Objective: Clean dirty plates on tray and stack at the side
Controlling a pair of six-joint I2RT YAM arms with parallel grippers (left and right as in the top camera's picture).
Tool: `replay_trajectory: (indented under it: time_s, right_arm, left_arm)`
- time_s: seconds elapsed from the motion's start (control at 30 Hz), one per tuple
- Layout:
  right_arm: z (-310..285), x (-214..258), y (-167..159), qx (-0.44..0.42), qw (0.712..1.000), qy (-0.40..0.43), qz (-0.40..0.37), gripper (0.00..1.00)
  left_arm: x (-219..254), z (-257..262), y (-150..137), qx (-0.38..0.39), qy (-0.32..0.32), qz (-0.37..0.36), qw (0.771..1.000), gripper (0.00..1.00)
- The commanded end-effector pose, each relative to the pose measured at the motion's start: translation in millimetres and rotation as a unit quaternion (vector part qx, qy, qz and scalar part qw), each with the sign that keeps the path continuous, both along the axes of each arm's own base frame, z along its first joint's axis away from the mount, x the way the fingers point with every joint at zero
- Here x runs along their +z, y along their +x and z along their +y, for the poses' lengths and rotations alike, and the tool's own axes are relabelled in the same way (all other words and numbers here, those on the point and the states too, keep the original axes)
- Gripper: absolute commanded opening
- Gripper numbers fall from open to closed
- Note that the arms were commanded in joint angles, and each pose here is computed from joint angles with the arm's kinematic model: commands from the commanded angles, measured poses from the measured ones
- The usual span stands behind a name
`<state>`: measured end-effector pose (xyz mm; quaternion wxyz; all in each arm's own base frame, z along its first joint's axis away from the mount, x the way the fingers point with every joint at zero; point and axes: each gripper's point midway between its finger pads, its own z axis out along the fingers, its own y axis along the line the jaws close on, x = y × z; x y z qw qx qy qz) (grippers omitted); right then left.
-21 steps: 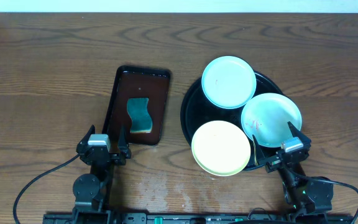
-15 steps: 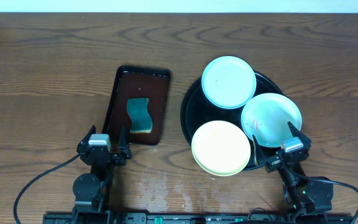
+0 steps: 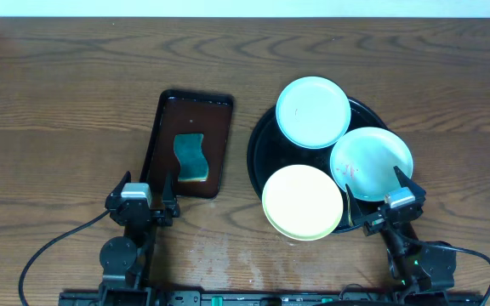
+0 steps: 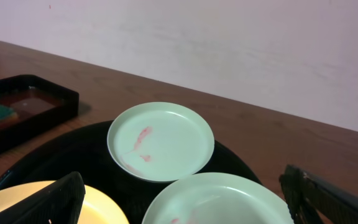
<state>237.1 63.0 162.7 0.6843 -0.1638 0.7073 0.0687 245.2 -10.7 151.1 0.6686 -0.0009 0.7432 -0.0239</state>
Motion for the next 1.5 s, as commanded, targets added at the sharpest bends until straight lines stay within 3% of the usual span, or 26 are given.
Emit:
replay_trajectory:
  time_s: [0.0, 1.1, 1.3, 1.47]
  right_arm:
    - [-2, -1, 1, -0.006, 1.000, -0.004, -0.001, 0.99]
    - [-1, -1, 0, -0.003, 1.000, -0.003, -0.001, 0.99]
    - [5, 0, -2, 0.014, 0.997, 0.073, 0.024, 0.99]
    - [22, 9, -10, 0.067, 0.991, 0.108, 0.032, 0.99]
  left_arm:
    - [-16, 4, -1, 0.009, 0.004, 0.029, 1.000, 0.83]
    - [-15, 3, -1, 0.008, 0.003, 0.027, 1.000, 0.82]
    - [-13, -21, -3, -0.057, -0.064, 0.028, 0.996, 0.82]
    - [9, -35, -5, -0.097, -0.071, -0.003, 0.993, 0.82]
